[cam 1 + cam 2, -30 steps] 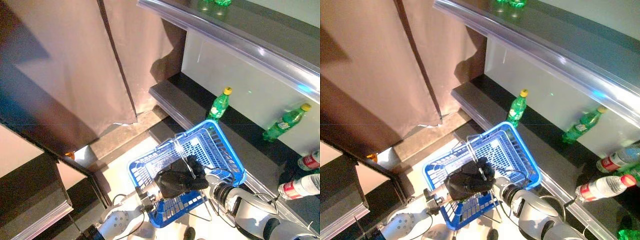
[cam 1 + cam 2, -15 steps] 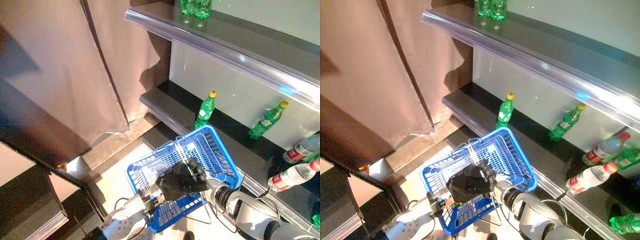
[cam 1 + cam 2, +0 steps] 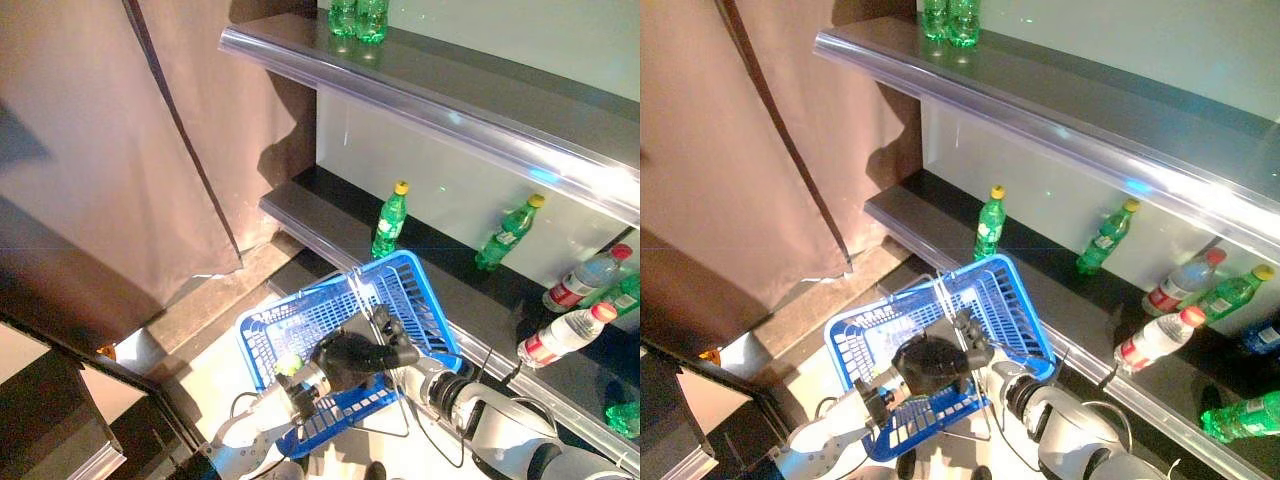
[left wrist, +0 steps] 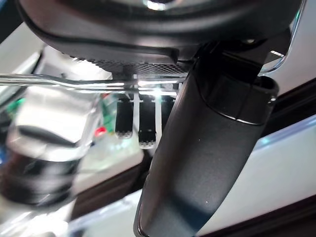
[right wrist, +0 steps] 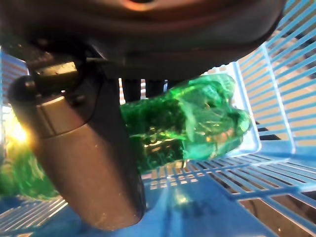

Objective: Pick up the drink and place into the basket.

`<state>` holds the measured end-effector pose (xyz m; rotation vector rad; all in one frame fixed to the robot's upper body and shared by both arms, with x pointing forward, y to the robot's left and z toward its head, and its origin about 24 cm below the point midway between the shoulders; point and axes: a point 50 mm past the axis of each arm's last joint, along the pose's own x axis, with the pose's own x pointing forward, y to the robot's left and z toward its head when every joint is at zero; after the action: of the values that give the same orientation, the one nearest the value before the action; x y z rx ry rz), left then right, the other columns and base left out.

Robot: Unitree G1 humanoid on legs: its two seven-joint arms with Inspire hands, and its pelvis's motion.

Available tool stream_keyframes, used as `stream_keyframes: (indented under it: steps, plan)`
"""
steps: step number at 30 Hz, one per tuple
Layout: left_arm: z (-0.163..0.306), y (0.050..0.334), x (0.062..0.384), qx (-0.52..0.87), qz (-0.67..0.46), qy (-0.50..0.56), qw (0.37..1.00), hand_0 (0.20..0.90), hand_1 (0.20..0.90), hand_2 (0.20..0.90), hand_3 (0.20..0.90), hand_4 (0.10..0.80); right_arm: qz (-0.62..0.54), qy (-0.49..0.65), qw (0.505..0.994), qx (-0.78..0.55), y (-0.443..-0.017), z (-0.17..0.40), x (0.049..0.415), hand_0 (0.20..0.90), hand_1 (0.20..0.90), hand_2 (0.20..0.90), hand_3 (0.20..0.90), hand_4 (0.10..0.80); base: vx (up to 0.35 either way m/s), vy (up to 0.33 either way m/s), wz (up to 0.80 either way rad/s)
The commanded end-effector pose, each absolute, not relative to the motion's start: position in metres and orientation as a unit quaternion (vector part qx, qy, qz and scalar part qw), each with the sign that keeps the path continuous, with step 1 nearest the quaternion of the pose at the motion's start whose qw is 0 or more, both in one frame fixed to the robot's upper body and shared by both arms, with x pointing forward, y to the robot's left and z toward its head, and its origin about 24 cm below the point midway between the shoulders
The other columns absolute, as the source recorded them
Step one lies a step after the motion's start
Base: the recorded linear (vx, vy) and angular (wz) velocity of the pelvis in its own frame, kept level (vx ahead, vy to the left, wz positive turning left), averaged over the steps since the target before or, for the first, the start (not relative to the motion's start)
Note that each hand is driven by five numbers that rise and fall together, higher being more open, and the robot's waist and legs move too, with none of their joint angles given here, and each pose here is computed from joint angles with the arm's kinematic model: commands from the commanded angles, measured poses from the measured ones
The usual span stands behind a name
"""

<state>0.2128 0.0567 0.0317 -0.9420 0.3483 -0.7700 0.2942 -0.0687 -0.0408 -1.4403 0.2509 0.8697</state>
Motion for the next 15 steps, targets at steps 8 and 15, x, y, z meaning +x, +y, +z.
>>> stream_keyframes:
  steps: [8, 15]
  plan:
    - [0.172, 0.027, 0.254, -0.535, -0.400, -0.128, 0.733, 0.300, 0.300, 0.300, 0.200, 0.100, 0.309, -0.062, 0.759, -0.570, -0.026, 0.066, 0.321, 0.900, 0.900, 0.900, 0.900, 0.800, -0.008, -0.006, -0.07]
    - [0.164, 0.059, 0.255, -0.539, -0.359, -0.136, 0.749, 0.300, 0.300, 0.300, 0.200, 0.100, 0.268, -0.077, 0.780, -0.560, -0.057, 0.077, 0.316, 0.900, 0.900, 0.900, 0.900, 0.800, -0.024, 0.002, -0.03]
